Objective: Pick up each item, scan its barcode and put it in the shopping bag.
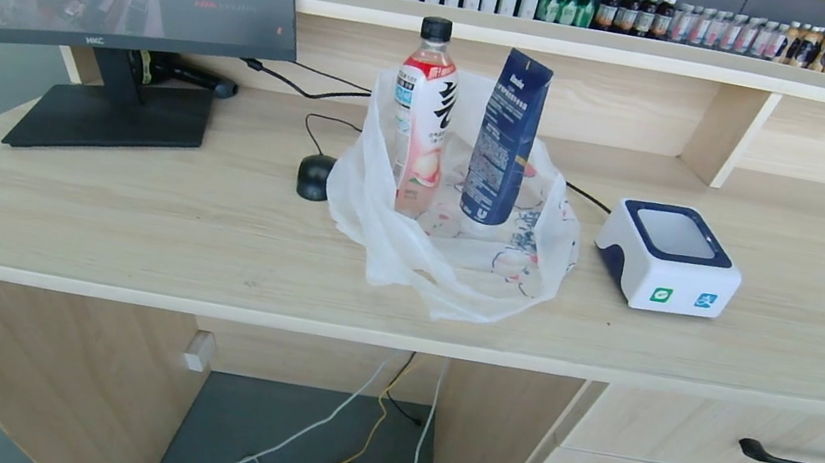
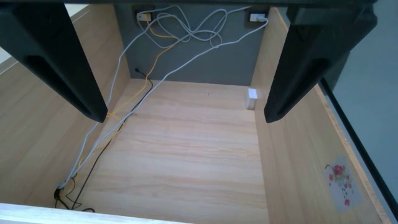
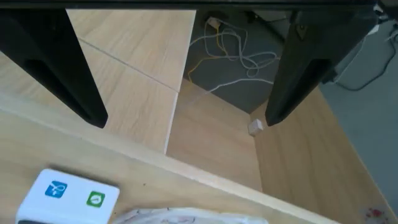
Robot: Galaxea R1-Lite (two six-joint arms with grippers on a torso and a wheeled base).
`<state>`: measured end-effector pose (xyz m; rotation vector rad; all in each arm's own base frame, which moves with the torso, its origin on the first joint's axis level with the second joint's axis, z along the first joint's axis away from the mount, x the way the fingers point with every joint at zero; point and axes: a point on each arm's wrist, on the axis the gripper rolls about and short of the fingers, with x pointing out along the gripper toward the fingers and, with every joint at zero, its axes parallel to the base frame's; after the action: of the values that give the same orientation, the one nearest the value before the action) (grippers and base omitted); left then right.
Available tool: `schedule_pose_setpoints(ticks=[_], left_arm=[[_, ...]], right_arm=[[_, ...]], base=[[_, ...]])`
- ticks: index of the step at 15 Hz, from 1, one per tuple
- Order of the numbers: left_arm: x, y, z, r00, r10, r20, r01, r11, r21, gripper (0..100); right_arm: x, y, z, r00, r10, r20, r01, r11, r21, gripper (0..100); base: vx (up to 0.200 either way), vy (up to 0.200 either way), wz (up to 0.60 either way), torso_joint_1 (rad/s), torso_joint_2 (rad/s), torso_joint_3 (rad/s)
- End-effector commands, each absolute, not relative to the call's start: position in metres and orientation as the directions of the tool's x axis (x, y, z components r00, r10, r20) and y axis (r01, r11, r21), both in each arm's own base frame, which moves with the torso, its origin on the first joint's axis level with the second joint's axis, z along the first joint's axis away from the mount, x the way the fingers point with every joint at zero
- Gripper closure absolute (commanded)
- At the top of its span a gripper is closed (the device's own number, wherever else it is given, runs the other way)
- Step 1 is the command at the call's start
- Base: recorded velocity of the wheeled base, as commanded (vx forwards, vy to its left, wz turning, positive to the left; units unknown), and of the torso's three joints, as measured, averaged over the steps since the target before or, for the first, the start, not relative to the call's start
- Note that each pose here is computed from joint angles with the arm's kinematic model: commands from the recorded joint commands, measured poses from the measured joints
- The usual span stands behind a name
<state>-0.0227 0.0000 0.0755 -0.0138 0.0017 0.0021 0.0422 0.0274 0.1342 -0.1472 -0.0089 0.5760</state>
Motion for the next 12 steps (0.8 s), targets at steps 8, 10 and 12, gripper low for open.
schedule_pose_setpoints(ticks=[8,10,12], left_arm=[[-0.023,0.0,0.076,1.0,0.003,0.0,-0.003,1.0,-0.014,0],[-0.023,0.0,0.076,1.0,0.003,0.0,-0.003,1.0,-0.014,0],[-0.023,0.0,0.076,1.0,0.003,-0.002,-0.003,1.0,-0.014,0]], right_arm=[[-0.01,-0.005,0.082,0.811,0.575,-0.11,-0.585,0.8,-0.131,0],[-0.011,-0.006,0.079,0.799,0.588,-0.127,-0.6,0.792,-0.109,0],[-0.011,-0.005,0.078,0.841,0.524,-0.137,-0.537,0.838,-0.092,0]], base=[[0.0,0.0,0.0,0.0,0.0,0.0],[0.0,0.0,0.0,0.0,0.0,0.0],[0.0,0.0,0.0,0.0,0.0,0.0]])
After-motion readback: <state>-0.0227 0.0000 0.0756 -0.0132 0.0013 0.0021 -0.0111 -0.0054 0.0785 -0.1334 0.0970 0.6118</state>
